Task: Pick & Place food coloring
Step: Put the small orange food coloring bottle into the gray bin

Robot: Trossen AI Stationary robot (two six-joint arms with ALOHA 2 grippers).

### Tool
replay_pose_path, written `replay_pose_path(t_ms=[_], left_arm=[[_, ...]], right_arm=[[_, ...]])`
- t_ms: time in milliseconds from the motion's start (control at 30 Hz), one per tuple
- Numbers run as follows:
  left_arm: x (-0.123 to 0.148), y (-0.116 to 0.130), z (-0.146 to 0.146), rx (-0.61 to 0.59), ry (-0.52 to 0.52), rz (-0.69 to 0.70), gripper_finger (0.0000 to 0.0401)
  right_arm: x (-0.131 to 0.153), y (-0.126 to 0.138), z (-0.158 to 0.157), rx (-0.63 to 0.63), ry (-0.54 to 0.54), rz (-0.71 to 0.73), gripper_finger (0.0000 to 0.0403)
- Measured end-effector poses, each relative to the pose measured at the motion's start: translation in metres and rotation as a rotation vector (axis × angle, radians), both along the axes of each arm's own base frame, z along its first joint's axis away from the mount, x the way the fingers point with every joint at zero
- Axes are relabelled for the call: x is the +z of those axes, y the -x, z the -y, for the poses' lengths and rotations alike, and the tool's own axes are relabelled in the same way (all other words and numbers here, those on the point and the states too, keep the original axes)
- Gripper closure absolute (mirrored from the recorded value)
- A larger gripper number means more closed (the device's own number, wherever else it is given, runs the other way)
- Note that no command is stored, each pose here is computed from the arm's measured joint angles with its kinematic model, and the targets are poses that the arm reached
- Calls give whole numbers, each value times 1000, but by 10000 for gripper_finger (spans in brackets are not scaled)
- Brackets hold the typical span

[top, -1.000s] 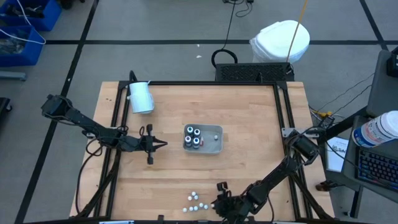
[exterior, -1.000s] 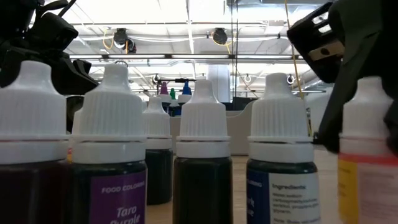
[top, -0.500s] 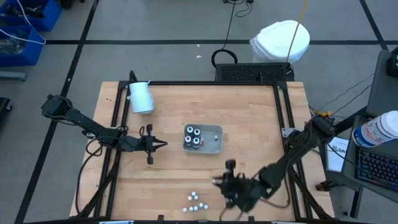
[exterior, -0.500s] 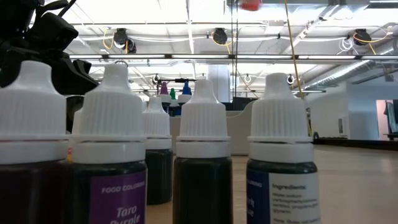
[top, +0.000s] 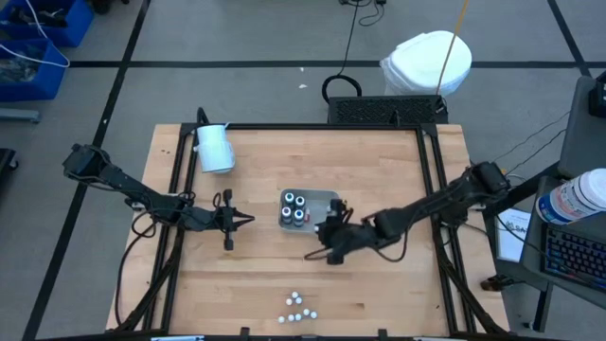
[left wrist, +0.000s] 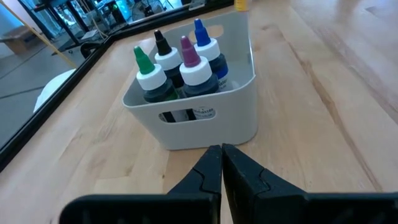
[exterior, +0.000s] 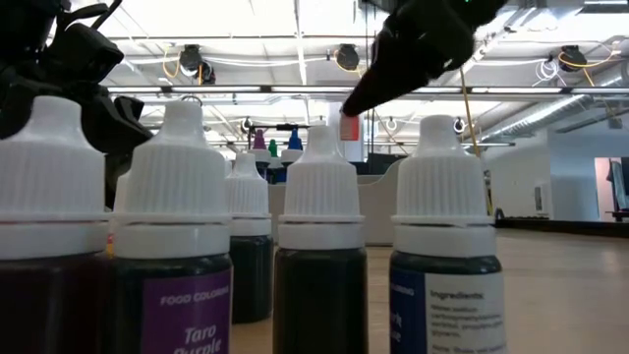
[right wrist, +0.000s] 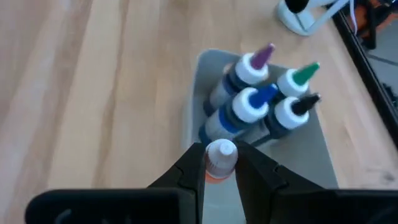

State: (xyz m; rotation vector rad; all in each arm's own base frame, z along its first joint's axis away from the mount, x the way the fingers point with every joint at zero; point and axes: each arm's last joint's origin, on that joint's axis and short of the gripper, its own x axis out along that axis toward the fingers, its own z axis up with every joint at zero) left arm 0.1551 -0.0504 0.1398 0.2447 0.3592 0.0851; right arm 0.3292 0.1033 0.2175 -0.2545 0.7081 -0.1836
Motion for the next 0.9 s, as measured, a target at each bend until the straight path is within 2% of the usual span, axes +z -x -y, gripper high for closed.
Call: replay_pose_path(t_ms=[167,300,400,667,900], left_arm=[[0,0,0,0,-1,-2,380],[1,0,0,-4,-15,6,380],[2,-1,-1,2,-15,13,380],[1,-3,-6,39,-4,12,380],[1,-3,-9,60,6,14,380]], right_arm=[[-18,12,34,-53,-67,35,345],[-24,14,48,-25,-161,109,345],[-34,17,56,-58,-171,81,345],[-42,16,59,-68,-177,59,346],[-35,9,57,-34,-202,37,346]])
